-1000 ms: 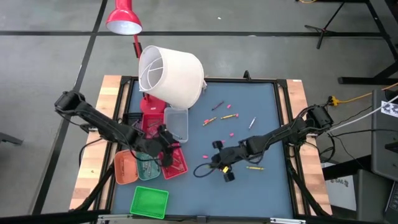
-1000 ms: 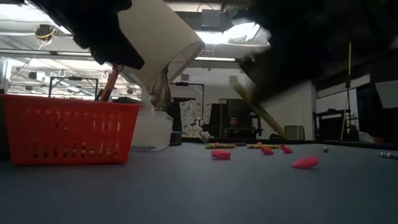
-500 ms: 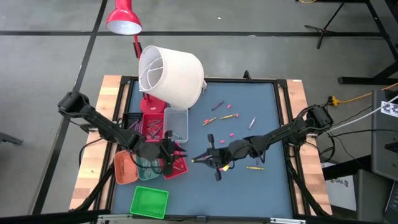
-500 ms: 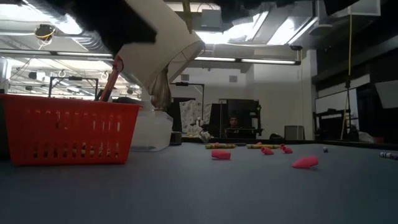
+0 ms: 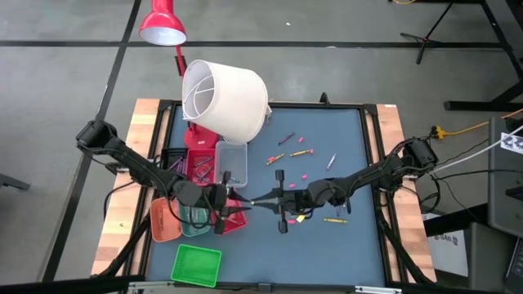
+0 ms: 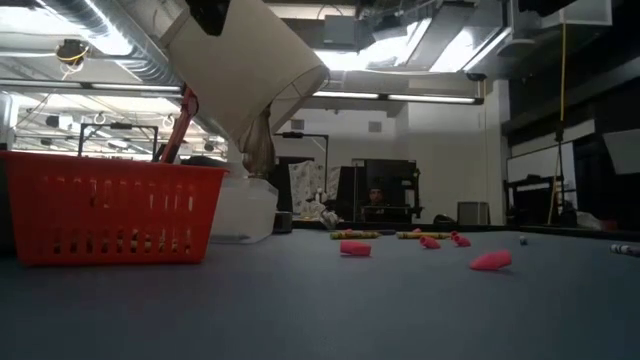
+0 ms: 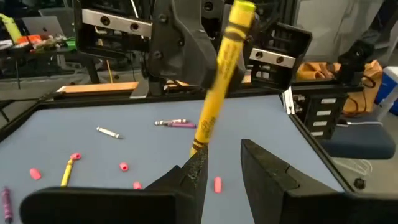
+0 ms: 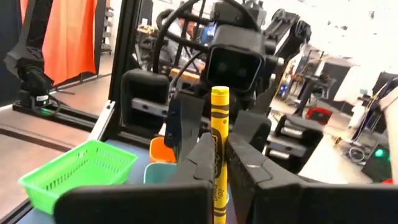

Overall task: Sort crayons
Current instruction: Put the yellow crayon into the green bin

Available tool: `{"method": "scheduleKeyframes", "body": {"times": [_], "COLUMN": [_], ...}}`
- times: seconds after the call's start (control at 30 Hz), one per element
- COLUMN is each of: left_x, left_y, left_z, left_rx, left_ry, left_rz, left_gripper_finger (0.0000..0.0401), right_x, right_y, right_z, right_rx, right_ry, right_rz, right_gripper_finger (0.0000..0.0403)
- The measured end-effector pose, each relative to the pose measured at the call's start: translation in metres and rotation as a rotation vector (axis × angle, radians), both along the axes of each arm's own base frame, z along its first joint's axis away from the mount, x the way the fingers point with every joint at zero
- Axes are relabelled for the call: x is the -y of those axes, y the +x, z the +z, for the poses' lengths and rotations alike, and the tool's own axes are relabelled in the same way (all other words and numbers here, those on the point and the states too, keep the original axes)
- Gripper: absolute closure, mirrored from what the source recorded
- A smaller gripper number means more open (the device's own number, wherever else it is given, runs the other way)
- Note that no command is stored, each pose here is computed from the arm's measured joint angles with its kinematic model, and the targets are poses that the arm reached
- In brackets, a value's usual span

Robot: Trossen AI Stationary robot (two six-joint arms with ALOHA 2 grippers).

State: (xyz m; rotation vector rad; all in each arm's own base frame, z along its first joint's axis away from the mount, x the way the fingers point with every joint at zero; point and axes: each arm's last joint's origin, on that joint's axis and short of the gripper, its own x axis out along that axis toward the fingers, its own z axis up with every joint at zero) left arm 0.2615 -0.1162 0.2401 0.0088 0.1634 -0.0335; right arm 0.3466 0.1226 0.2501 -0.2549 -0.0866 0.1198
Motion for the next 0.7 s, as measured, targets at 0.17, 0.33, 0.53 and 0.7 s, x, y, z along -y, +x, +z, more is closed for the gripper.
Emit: {"method": "scheduleKeyframes", "body": {"times": [0.17,0.33,0.53,0.7], "left_x": [-0.0003,-0.0022,-0.0018,-0.0016], "left_y": [0.0007,0.0019,0.0020,0.0020], "left_z": [0.0034,0.0068,0.0094,0.0102], "left_rx": [0.033,0.067,0.093,0.102], "left_ry": [-0.015,-0.025,0.031,0.074], "left_rz": [0.009,0.022,0.012,0.000], "left_gripper_finger": [0.0321,0.0321,0.0321,0.0321], "right_x": [0.0001,-0.0001,-0.0001,0.0004], "right_y": [-0.0004,-0.0006,-0.0006,-0.0011], "right_z": [0.0032,0.0048,0.0053,0.0087], "right_rx": [0.032,0.048,0.052,0.081], "right_ry": [-0.006,-0.001,0.007,0.048], "right_rz": [0.000,0.008,0.008,0.001], "right_gripper_finger": [0.0384,0.0384,0.0384,0.0384]}}
